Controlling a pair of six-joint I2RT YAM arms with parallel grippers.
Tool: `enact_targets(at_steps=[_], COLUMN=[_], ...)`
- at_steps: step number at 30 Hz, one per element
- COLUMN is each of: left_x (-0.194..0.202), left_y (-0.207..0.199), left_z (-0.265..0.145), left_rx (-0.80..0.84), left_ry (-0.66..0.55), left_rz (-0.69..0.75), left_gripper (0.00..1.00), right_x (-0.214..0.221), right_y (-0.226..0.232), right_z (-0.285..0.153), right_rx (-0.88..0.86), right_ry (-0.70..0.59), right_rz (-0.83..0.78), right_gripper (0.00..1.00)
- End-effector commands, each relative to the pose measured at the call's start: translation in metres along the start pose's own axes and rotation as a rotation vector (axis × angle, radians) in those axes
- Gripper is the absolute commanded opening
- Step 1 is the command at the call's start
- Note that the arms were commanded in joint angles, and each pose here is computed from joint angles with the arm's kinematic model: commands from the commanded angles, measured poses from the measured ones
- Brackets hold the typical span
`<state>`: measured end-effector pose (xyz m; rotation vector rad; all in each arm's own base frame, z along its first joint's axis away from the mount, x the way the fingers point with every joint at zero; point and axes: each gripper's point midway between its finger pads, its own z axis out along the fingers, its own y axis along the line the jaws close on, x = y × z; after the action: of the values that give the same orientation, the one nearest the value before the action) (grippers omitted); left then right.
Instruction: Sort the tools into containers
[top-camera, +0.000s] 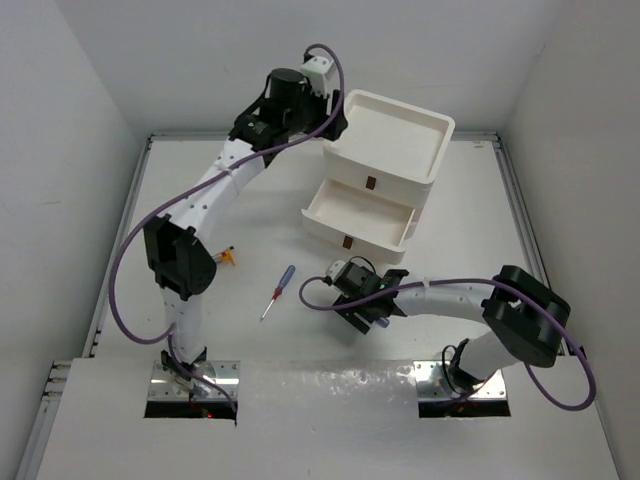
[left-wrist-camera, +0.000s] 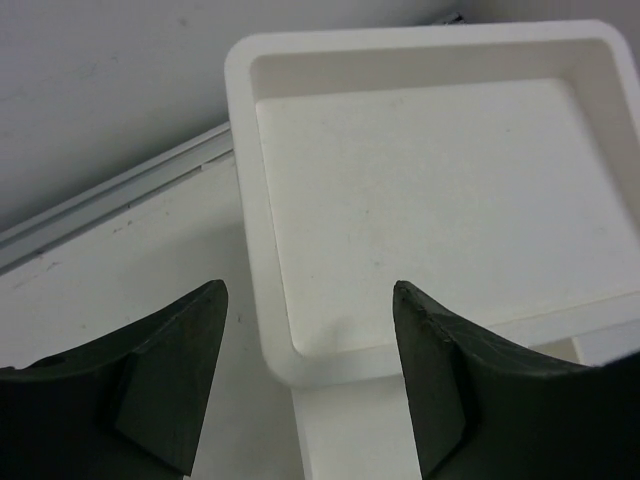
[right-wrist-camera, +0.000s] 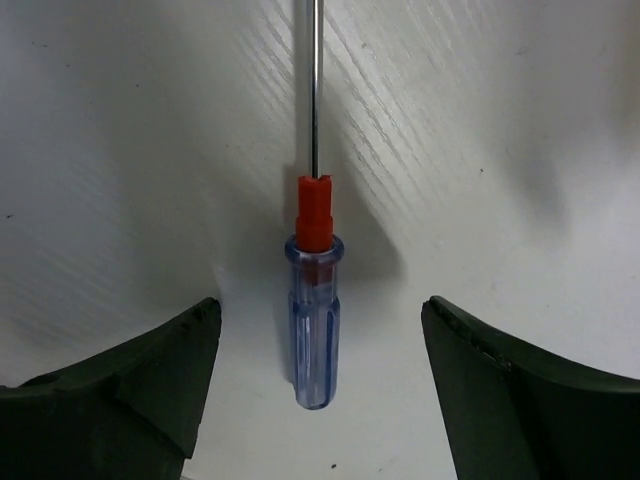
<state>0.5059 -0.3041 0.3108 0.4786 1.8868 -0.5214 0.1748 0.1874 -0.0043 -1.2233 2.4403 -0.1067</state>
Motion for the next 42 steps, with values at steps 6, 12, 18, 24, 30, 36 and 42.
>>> enact_targets(at_steps=[6, 12, 18, 24, 30, 36, 42], left_x=[-0.050, -0.034, 0.006, 0.045, 0.075, 0.130, 0.200], left_y=[0.025, 0.092, 0.138, 0.132, 0.125, 0.093, 0.022], left_z=[-0.087, -0.136, -0.166, -0.168, -0.173, -0.173, -0.165], left_rx=[0.031, -0.086, -0.139, -0.078, -0.039, 0.130, 0.281], left_ry=[-0.082, -0.040, 0.035, 0.109, 0.188, 0.312, 0.512], left_rz=[-0.004, -0.016, -0.074, -0.073, -0.046, -0.083, 0.129], left_gripper=[0.68, 0.71, 0.70, 0.70, 0.66, 0.62, 0.60], right_x=[0.031, -0.004, -0.145, -0.221, -0.200, -0.176, -0.168], right_y=[0.040, 0.028, -0.016, -0.104, -0.179, -0.196, -0.198], right_z=[0.020, 0.003, -0.111, -0.164, -0.102, -0.065, -0.051], right_rx=[-0.264, -0.214, -0.095, 0.137, 0.252, 0.185, 0.179], right_ry=[0.041, 0.018, -0.344, -0.533, -0.307, -0.250, -0.183], right_rz=[0.092, -0.016, -0.227, -0.260, -0.241, -0.151, -0.135], right_gripper=[0.21, 0.00, 0.00, 0.00, 0.00, 0.00, 0.37])
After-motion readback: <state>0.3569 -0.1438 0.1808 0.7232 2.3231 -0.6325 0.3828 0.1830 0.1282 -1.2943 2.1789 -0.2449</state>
